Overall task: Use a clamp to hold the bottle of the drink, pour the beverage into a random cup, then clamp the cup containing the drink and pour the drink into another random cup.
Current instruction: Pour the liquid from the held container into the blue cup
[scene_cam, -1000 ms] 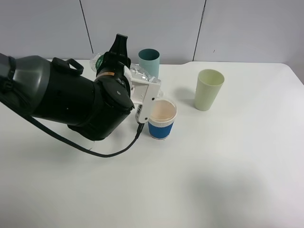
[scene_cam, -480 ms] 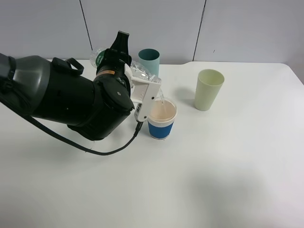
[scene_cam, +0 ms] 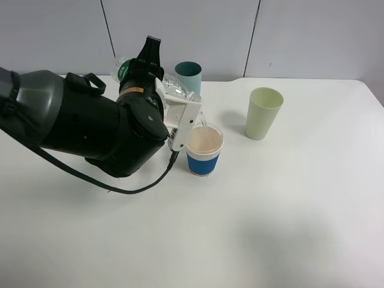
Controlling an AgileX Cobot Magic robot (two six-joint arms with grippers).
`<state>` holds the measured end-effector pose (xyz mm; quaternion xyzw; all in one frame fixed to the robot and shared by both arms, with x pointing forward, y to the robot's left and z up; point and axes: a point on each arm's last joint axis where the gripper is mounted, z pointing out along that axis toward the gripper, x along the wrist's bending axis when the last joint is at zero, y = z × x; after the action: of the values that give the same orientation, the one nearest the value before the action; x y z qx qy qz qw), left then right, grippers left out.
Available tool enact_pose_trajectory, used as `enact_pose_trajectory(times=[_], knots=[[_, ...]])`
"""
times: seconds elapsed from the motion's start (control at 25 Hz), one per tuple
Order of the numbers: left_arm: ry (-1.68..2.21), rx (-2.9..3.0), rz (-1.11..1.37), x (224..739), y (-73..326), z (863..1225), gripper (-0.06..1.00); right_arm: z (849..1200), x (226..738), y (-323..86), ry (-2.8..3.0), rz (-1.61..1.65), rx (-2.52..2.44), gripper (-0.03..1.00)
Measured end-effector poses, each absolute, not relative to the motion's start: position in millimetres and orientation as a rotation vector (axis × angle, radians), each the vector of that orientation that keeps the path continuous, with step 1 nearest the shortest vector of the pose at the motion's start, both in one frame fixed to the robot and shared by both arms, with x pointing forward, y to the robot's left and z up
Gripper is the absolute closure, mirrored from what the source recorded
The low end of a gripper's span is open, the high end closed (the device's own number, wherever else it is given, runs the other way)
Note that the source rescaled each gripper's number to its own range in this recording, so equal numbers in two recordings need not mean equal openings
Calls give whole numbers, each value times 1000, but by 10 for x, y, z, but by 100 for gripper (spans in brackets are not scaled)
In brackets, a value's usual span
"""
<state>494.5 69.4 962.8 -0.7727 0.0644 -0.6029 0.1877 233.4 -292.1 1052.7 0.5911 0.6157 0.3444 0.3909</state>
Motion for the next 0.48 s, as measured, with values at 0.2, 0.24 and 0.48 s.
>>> enact_pose_trajectory(times=[0.2,0.24,0.48], knots=[[205,-2137,-1729,4953,684,9659,94,10527,2334,-2921,1564,875,1502,-3],[212,-2131,-1736,4955,680,9664,94,10527,2334,-2921,1564,875,1502,-3],[233,-2102,-1761,4961,670,9687,94,10527,2334,-2921,1564,875,1502,-3]])
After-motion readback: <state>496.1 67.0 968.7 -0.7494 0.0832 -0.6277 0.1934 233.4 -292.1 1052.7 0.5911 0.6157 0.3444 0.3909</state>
